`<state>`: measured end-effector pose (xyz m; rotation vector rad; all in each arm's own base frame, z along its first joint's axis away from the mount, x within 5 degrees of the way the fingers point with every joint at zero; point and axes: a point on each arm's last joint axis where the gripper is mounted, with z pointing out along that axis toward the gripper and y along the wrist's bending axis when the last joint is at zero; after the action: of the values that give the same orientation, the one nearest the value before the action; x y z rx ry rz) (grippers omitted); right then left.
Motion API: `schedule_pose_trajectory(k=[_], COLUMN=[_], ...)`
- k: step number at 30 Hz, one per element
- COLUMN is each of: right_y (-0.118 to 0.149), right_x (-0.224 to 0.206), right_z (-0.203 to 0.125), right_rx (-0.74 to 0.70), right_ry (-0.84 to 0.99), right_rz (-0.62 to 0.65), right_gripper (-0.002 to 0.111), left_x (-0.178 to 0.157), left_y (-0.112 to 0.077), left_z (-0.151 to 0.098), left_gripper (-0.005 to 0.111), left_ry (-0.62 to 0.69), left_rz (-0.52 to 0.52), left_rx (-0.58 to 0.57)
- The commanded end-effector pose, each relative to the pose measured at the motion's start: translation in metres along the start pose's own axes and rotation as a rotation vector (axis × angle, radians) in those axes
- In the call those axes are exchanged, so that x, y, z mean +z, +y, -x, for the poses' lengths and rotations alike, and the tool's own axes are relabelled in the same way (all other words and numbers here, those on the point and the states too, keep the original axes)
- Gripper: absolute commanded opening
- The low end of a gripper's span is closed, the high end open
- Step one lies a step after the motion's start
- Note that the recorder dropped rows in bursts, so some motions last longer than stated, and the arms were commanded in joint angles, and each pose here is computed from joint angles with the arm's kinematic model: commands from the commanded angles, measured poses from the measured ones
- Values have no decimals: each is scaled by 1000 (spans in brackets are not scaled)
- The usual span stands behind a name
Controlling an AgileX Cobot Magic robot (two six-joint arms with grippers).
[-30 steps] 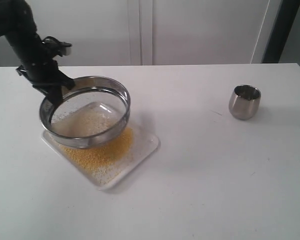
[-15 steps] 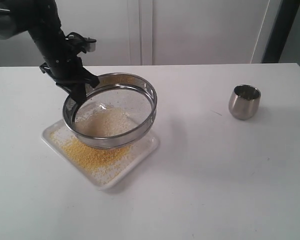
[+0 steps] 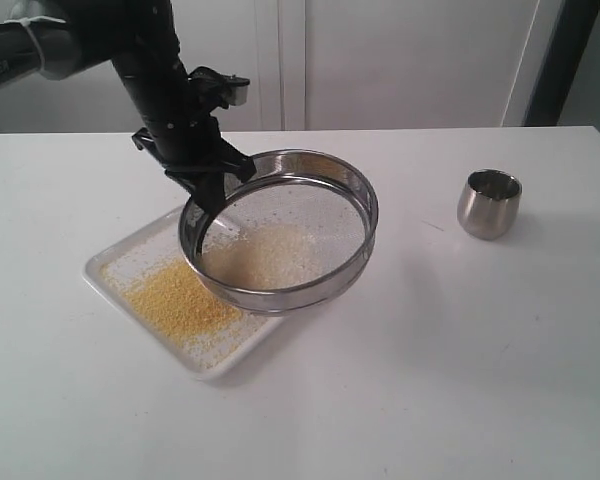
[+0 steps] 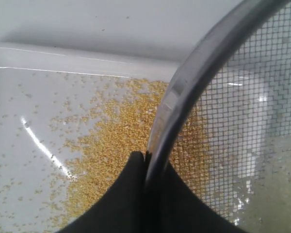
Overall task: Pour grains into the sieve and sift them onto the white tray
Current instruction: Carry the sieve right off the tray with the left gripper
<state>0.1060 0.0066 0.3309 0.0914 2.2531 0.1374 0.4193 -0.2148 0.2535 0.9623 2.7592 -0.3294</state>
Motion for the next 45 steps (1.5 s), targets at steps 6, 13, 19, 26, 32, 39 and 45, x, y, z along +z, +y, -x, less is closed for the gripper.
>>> schedule_pose_trajectory(k=[6,13,19,26,32,39,45], right_y=[0,0,0,0,0,0,0], right_x=[0,0,0,0,0,0,0], right_z=[0,0,0,0,0,0,0], right_rx=[6,6,6,6,6,18,16], right_ry=[-9,-9,-9,-9,-9,-9,-9], right_rz=[0,0,0,0,0,0,0], right_gripper=[0,0,0,0,0,0,0], left_x=[-5,15,35,45,54,60,58], left_y=[-38,-64,-81,-100,-115,-132,-140], left_z=[-3,4,5,12,16,27,37], left_gripper=[0,0,0,0,0,0,0], left_ry=[65,57,82,21,-12,-81,-130], left_rz=[-92,-103,-137,-150,-171,-205,-235], left_rx=[22,72,92,114,126,134,136])
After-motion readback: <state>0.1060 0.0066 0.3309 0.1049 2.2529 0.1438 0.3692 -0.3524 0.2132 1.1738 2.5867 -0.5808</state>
